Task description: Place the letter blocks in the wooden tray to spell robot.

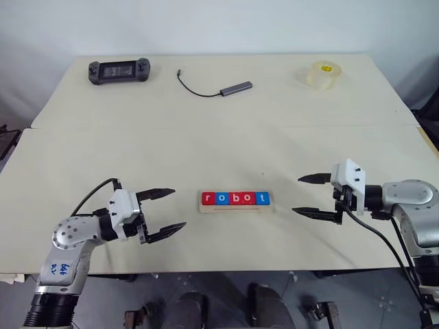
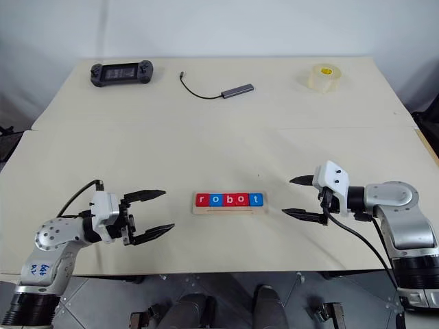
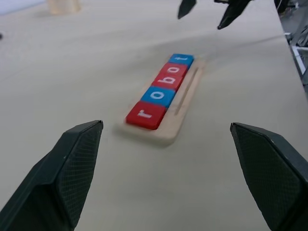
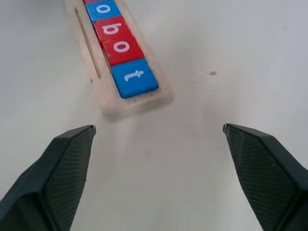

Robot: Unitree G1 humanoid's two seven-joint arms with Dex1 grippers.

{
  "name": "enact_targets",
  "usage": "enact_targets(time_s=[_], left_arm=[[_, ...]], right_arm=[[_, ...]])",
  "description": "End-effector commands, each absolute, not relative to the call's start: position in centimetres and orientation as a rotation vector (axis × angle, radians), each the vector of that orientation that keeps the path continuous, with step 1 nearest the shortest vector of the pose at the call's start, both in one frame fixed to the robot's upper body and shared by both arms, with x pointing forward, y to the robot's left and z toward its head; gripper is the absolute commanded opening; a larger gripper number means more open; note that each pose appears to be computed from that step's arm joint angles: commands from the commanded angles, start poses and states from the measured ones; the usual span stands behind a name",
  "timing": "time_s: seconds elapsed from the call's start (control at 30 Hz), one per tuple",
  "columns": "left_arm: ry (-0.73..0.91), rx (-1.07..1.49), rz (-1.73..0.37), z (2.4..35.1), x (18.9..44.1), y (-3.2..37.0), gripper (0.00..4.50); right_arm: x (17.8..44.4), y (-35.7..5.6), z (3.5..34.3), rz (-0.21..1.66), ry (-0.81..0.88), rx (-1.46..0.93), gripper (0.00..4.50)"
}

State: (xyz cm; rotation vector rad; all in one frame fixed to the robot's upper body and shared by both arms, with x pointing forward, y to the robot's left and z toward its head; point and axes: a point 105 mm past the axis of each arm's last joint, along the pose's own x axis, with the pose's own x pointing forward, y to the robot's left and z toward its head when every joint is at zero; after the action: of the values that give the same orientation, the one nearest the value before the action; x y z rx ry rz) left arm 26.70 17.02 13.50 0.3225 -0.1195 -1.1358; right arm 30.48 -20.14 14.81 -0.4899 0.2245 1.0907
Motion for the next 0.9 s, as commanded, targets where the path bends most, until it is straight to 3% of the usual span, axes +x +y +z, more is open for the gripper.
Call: enact_targets(time_s=[0.03, 0.37, 0.4, 0.9], left_arm=[[-0.149, 0.320, -1.149, 14.2, 26.9, 16.7, 4.50], [-0.159, 0.317, -1.172, 14.4, 26.6, 15.5, 4.50], [-0.159, 0.317, -1.173, 14.4, 26.5, 15.4, 4.50], [-0.180, 0.319, -1.170, 15.1, 26.5, 14.4, 4.50]], right_arm=[[30.8, -19.0, 14.7, 1.115, 0.250, -0.519, 3.60], [32.3, -16.7, 14.1, 1.166, 0.273, -0.524, 0.21], [32.3, -16.5, 14.0, 1.171, 0.281, -0.520, 0.03], [32.4, -14.9, 12.9, 1.209, 0.304, -0.513, 0.03]])
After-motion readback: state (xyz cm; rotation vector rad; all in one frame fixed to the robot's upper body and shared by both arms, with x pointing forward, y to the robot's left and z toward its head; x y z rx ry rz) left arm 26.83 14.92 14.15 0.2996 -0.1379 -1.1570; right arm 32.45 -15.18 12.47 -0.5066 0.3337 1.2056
